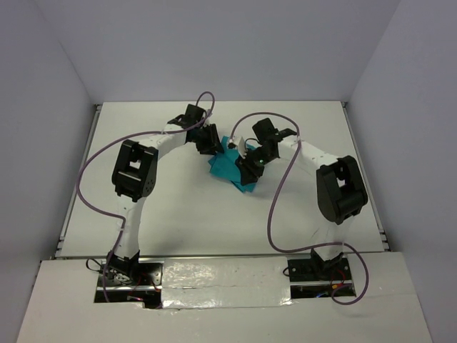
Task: Fold and stack the t-shirts
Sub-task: Smooth out wrinkles on the folded tshirt
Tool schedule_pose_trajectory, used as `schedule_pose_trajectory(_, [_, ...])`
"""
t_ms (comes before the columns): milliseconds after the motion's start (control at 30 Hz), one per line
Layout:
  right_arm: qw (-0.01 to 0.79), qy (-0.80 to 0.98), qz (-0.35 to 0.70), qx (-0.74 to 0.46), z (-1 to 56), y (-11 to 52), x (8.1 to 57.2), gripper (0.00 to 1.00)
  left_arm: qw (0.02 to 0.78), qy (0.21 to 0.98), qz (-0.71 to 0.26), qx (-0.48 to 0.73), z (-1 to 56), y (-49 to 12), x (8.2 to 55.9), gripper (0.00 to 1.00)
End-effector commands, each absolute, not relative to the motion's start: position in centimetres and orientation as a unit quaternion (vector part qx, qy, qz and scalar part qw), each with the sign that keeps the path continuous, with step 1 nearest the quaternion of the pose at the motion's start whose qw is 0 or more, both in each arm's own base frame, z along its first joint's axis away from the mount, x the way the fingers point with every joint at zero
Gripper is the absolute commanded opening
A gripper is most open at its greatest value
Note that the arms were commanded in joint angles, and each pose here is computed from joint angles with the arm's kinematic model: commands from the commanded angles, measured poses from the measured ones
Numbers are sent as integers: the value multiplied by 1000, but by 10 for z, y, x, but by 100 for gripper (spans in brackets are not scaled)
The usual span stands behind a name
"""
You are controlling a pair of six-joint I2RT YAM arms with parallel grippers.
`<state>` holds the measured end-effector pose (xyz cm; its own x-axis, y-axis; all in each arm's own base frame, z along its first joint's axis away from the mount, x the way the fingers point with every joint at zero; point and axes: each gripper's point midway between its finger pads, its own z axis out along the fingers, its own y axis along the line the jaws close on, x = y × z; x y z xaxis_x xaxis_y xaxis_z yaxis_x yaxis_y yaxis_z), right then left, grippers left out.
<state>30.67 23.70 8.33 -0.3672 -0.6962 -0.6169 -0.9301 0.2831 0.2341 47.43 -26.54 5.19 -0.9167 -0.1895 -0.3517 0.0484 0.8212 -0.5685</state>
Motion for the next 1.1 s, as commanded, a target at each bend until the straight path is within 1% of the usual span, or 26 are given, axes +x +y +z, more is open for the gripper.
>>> schedule_pose_trajectory(0, [228, 770, 310, -509, 104, 253, 318, 43, 213, 926, -311, -35, 64, -272, 482, 52])
schedule_pose_trajectory(67, [253, 776, 309, -488, 116, 257, 336, 40, 228, 924, -306, -37, 72, -268, 486, 52])
schedule_pose_trajectory(100, [272, 785, 312, -461, 131, 257, 353, 37, 242, 919, -308, -38, 86, -265, 488, 53])
schedule_pose_trajectory(167, [300, 793, 310, -429, 143, 257, 381, 35, 270, 910, -312, -45, 106, -257, 496, 59])
schedule_pose_trajectory(200, [325, 794, 309, -410, 164, 259, 400, 33, 290, 902, -316, -45, 126, -254, 498, 60])
schedule_pose_trajectory(267, [329, 805, 299, -392, 162, 259, 423, 32, 319, 891, -320, -44, 151, -248, 502, 64])
schedule_pose_trajectory(300, [341, 803, 299, -387, 180, 264, 435, 31, 337, 884, -322, -40, 170, -245, 500, 65])
schedule_pose_trajectory(333, [324, 812, 302, -381, 165, 267, 444, 31, 347, 879, -324, -38, 179, -244, 499, 66])
schedule_pose_trajectory(367, [318, 814, 306, -377, 163, 270, 449, 30, 353, 876, -326, -38, 186, -242, 497, 67])
schedule_pose_trajectory(400, [320, 814, 314, -369, 175, 276, 455, 28, 356, 874, -329, -35, 194, -240, 489, 67])
schedule_pose_trajectory(433, [299, 823, 317, -363, 156, 281, 459, 27, 356, 873, -331, -32, 196, -240, 484, 67])
schedule_pose_trajectory(467, [302, 823, 320, -358, 160, 284, 465, 27, 343, 879, -330, -32, 186, -238, 474, 67])
schedule_pose_trajectory(533, [288, 829, 326, -351, 145, 289, 467, 27, 341, 875, -342, -23, 191, -238, 459, 68])
schedule_pose_trajectory(600, [284, 829, 333, -348, 138, 293, 467, 27, 324, 880, -347, -21, 179, -235, 438, 69])
schedule_pose_trajectory(767, [274, 829, 338, -351, 126, 302, 465, 27, 304, 871, -384, -10, 168, -239, 404, 73])
schedule_pose_trajectory(867, [281, 836, 327, -339, 119, 303, 477, 27, 286, 870, -402, -15, 152, -242, 383, 73])
schedule_pose_trajectory(1067, [269, 869, 283, -304, 87, 295, 498, 27, 266, 861, -433, -13, 139, -260, 365, 75])
